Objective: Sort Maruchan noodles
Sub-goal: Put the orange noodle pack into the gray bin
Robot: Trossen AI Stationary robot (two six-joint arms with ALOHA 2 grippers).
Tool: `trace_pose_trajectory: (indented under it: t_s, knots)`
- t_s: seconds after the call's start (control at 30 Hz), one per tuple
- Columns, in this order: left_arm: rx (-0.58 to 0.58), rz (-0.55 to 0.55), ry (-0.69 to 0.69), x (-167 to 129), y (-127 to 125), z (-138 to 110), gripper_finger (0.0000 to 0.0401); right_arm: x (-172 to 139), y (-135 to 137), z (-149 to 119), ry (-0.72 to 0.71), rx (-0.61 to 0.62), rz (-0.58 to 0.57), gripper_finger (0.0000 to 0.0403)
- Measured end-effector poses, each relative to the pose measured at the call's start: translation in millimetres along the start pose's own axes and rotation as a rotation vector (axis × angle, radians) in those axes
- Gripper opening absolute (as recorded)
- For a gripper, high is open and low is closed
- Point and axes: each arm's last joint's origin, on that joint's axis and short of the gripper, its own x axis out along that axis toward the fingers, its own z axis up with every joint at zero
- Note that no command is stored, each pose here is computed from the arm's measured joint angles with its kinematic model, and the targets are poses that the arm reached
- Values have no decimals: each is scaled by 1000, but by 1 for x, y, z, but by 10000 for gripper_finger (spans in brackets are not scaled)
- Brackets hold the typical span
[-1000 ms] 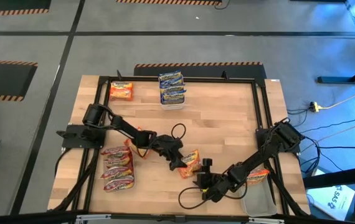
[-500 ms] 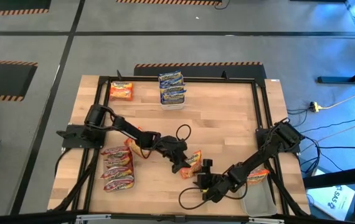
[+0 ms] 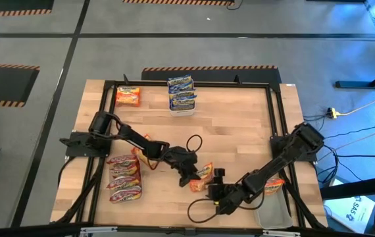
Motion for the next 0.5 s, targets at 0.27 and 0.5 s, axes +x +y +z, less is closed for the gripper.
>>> trace_pose_trajectory:
  t_s: [0.27, 0.5]
  knots:
    - [62, -1, 0, 1, -7, -3, 92, -32, -10, 21, 36, -39, -76, 213]
    - [194, 51, -17, -8, -28, -1, 91, -59, -11, 54, -57, -99, -120, 213]
